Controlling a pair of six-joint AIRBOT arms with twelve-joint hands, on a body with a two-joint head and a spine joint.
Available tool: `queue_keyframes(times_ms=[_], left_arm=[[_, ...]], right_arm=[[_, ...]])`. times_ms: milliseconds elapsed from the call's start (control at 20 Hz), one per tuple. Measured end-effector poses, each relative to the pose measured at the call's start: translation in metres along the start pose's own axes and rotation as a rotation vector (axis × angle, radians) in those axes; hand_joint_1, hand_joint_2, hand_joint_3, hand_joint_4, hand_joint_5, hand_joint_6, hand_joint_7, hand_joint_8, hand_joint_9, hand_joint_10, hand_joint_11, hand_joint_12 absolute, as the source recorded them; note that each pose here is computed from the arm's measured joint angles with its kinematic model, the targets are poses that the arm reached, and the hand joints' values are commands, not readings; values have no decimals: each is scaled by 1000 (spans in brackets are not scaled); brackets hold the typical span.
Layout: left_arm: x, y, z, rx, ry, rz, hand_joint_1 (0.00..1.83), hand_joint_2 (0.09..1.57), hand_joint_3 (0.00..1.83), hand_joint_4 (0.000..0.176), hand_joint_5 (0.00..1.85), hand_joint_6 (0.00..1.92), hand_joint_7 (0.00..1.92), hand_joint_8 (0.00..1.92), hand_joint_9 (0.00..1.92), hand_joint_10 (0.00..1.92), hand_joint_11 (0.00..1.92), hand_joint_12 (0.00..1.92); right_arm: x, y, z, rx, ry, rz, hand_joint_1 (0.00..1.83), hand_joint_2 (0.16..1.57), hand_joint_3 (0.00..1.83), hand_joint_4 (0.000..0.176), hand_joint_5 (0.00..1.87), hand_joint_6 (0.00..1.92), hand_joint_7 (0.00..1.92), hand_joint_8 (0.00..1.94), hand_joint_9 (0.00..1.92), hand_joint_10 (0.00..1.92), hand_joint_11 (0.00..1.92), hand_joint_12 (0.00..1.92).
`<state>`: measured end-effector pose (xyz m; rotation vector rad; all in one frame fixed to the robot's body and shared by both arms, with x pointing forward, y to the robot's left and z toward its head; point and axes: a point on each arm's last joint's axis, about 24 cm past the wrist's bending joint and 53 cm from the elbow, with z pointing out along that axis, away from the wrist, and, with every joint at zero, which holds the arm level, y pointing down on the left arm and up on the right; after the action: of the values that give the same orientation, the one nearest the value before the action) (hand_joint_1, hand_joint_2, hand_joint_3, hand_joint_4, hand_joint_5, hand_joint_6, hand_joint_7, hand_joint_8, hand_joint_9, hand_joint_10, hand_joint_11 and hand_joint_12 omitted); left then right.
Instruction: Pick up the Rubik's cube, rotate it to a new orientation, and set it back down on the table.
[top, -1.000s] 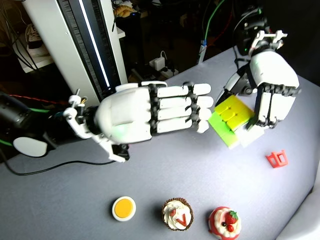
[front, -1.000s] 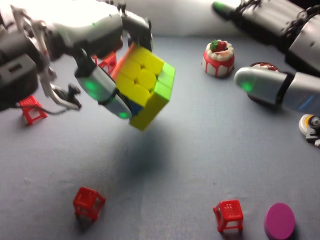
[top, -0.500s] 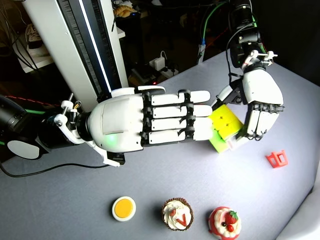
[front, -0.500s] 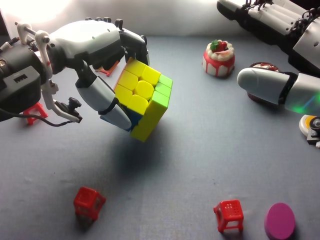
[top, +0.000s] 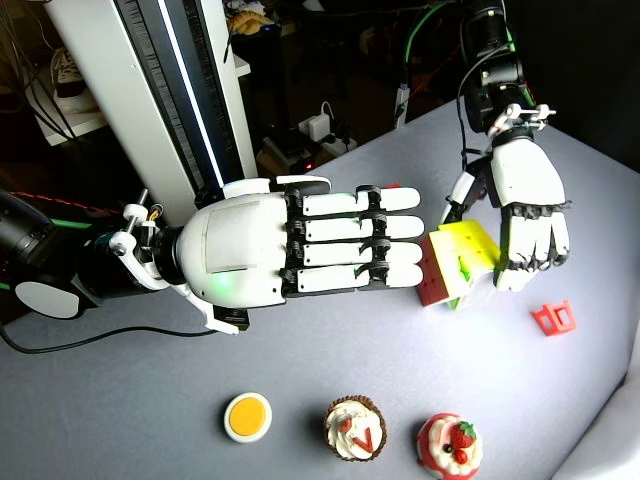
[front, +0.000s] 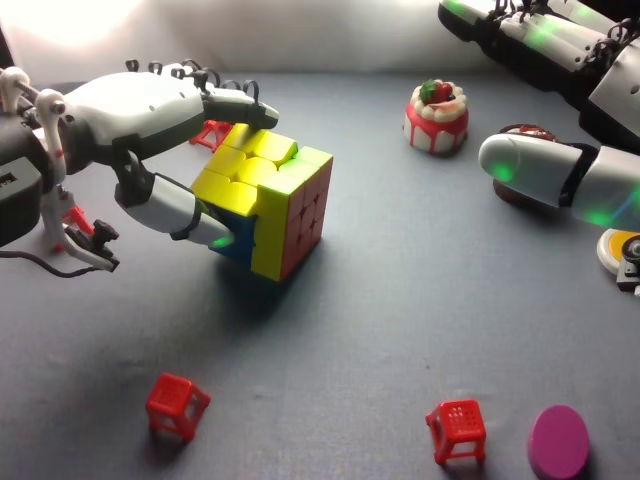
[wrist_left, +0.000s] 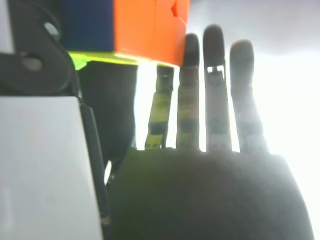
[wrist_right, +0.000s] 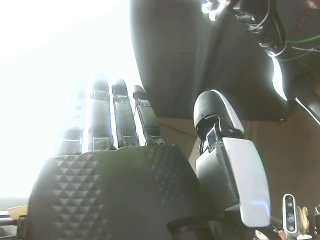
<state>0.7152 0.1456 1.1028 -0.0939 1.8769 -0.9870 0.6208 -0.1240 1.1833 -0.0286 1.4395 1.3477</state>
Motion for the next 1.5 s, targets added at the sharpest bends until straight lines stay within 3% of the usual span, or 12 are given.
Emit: queue_keyframes(times_ms=[50,100,200,250,450,650,800,950,1100,1150,1300,1500], left_arm=[[0,-1,-1,2,0,0,851,1050,0,91,247,13,203,0,136,179,0,1036],[1,-1,-4,5,3,4,830,1056,0,93,194,2,122,0,62,106,0,853],[0,-3,-9,13,3,13,817,1059,2,106,82,33,13,0,3,7,0,230],[0,-5,-11,17,5,29,735,1025,0,137,16,6,2,0,0,1,0,45],[6,-17,-17,46,20,91,629,980,0,137,0,0,0,0,0,0,0,0],[15,-32,-27,92,42,123,650,985,0,163,0,0,0,0,0,0,0,0],[25,-34,-38,105,73,139,687,1005,0,125,0,0,0,0,0,0,0,0],[38,-38,-51,120,120,173,477,1066,22,97,0,0,0,0,0,0,0,0],[47,-40,-57,131,151,183,359,1114,36,94,0,0,0,0,0,0,0,0],[52,-40,-58,136,171,174,294,1128,36,114,0,0,0,0,0,0,0,0],[66,-44,-62,156,220,164,277,1186,36,40,0,0,0,0,0,0,0,0],[81,-47,-66,177,265,149,260,1266,25,0,0,0,0,0,0,0,0,0]], right_arm=[[0,-1,-1,1,0,0,0,1382,0,0,29,2,93,2,170,44,0,240],[1,-2,-2,5,0,2,0,1391,2,0,44,7,108,6,188,49,0,286],[1,-1,-2,4,0,2,0,1388,0,0,46,6,107,4,180,44,0,299],[0,-1,-2,3,-1,2,0,1383,0,0,44,5,108,4,176,42,0,300],[0,-1,-2,3,-4,3,38,1383,0,0,65,6,132,7,209,52,0,467],[-1,-1,-2,4,-5,3,36,1390,2,0,92,5,162,4,238,62,0,551],[-1,-1,-2,4,-5,4,48,1383,0,0,73,5,130,4,203,44,0,459],[0,-1,-2,4,-5,4,54,1372,0,0,79,2,122,1,198,37,0,436],[0,-1,-2,3,-5,4,43,1376,3,0,75,0,95,0,172,23,0,372],[0,-1,-2,3,-5,5,14,1380,2,0,53,0,77,0,156,14,0,333],[0,-1,-2,4,-5,5,59,1375,0,0,66,4,66,1,142,7,0,268],[5,-4,-4,17,7,11,0,1413,3,0,61,7,119,8,114,14,0,206]])
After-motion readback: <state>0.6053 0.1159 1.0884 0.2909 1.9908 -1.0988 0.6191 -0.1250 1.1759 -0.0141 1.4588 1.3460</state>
